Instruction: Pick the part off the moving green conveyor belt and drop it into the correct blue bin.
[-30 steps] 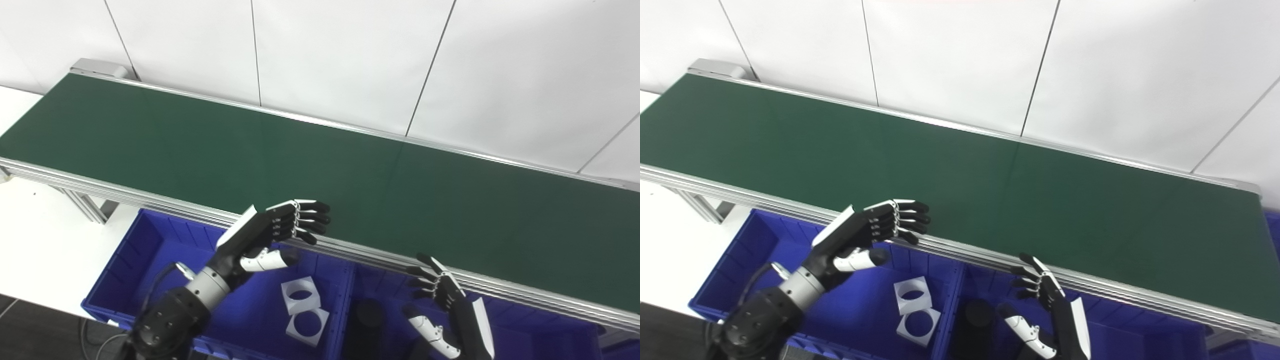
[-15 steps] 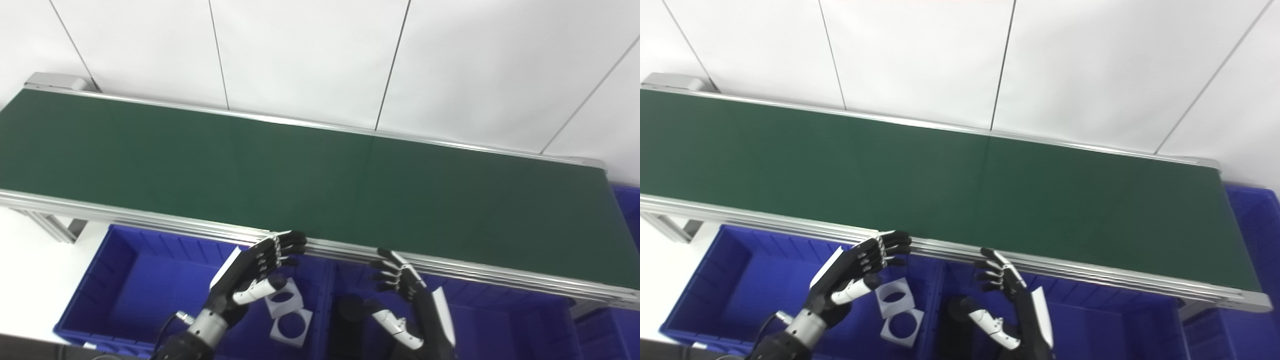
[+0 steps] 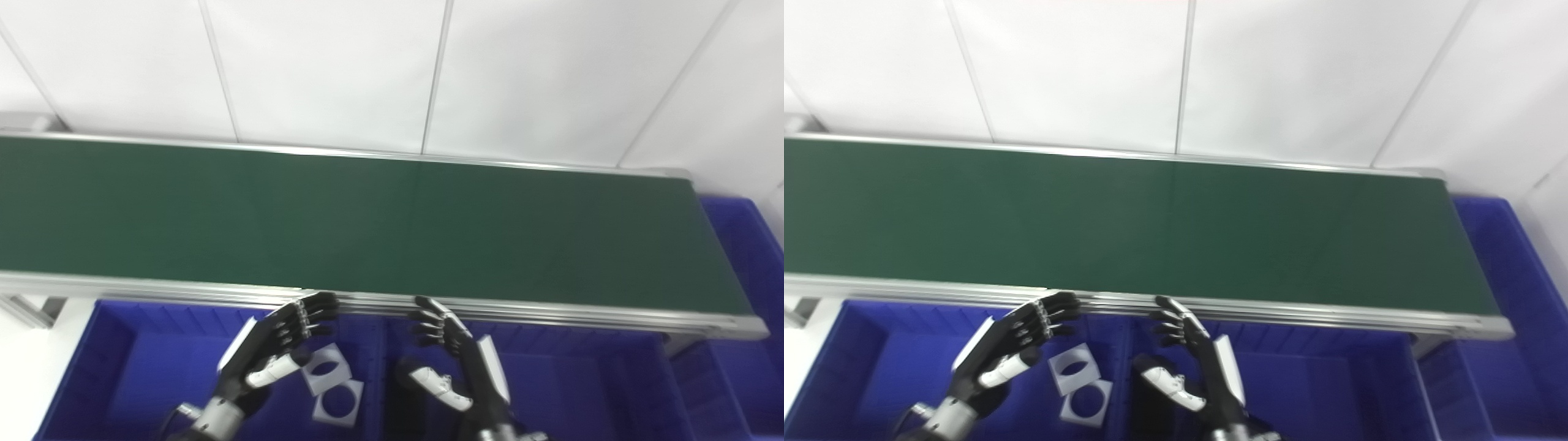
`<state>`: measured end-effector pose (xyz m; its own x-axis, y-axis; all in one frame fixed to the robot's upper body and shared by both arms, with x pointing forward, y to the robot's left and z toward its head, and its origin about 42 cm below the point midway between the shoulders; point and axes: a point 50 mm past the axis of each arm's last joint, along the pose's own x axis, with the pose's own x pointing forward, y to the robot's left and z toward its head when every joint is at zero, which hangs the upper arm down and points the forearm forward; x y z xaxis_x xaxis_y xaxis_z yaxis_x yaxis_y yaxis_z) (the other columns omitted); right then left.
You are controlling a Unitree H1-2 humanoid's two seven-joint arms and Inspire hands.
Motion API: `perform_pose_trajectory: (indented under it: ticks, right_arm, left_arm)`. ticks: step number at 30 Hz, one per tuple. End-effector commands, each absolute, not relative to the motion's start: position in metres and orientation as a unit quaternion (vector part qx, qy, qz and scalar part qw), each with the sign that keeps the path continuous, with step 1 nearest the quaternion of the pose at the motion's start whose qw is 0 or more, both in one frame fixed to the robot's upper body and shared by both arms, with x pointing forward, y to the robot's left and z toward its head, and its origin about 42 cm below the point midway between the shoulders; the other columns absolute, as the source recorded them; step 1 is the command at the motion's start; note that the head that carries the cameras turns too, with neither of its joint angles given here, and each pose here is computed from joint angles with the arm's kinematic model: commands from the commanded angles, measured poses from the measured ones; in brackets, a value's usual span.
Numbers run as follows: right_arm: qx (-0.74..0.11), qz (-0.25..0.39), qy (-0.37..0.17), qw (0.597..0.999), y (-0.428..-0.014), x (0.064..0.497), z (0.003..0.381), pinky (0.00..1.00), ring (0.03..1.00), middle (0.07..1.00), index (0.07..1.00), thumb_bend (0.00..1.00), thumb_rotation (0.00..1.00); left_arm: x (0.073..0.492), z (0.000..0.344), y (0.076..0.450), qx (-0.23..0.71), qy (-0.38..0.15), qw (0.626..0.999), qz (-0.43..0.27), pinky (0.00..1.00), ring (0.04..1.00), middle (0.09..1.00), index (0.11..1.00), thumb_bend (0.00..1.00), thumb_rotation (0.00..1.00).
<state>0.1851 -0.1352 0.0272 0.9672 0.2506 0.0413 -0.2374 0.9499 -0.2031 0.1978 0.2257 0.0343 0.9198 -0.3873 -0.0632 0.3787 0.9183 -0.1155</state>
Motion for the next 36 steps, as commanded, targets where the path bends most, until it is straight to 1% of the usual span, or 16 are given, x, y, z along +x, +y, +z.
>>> perform_pose_trajectory:
  ticks: [1,6,10,13,18,23,29,33,36]
  right_arm:
    - [-0.090,0.119,-0.075,0.986,-0.129,0.192,0.038,0.62,0.707,0.765,0.840,0.67,0.64]
    - [-0.085,0.119,-0.077,0.986,-0.126,0.194,0.038,0.62,0.705,0.764,0.845,0.66,0.64]
    - [-0.084,0.119,-0.076,0.986,-0.127,0.194,0.038,0.62,0.705,0.765,0.849,0.67,0.65]
    - [-0.085,0.119,-0.076,0.986,-0.128,0.193,0.037,0.62,0.707,0.767,0.850,0.67,0.66]
    - [-0.090,0.118,-0.077,0.986,-0.134,0.192,0.038,0.62,0.706,0.767,0.852,0.66,0.67]
    - [-0.091,0.116,-0.075,0.986,-0.142,0.191,0.038,0.62,0.703,0.766,0.852,0.66,0.67]
    - [-0.084,0.113,-0.073,0.987,-0.155,0.189,0.039,0.62,0.693,0.757,0.839,0.64,0.64]
    - [-0.083,0.113,-0.074,0.987,-0.162,0.188,0.041,0.62,0.690,0.753,0.832,0.62,0.63]
    - [-0.077,0.112,-0.074,0.988,-0.167,0.187,0.042,0.61,0.687,0.750,0.825,0.61,0.60]
  left_arm:
    - [0.207,0.044,0.227,-0.055,0.017,0.978,-0.199,0.76,0.804,0.809,0.764,0.97,0.54]
    - [0.208,0.044,0.231,-0.045,0.015,0.979,-0.199,0.74,0.793,0.808,0.770,0.96,0.55]
    - [0.207,0.043,0.232,-0.039,0.014,0.980,-0.196,0.72,0.780,0.801,0.776,0.94,0.56]
    - [0.207,0.042,0.232,-0.036,0.013,0.980,-0.195,0.71,0.770,0.797,0.781,0.92,0.55]
    - [0.206,0.043,0.228,-0.041,0.014,0.980,-0.195,0.71,0.773,0.795,0.777,0.93,0.53]
    - [0.205,0.048,0.220,-0.041,0.006,0.980,-0.195,0.70,0.765,0.795,0.779,0.92,0.51]
    - [0.200,0.057,0.207,-0.018,-0.019,0.980,-0.198,0.71,0.774,0.794,0.780,0.86,0.49]
    - [0.196,0.059,0.198,-0.019,-0.026,0.980,-0.196,0.73,0.795,0.808,0.790,0.86,0.47]
    - [0.192,0.061,0.191,-0.024,-0.027,0.980,-0.194,0.75,0.812,0.826,0.808,0.87,0.48]
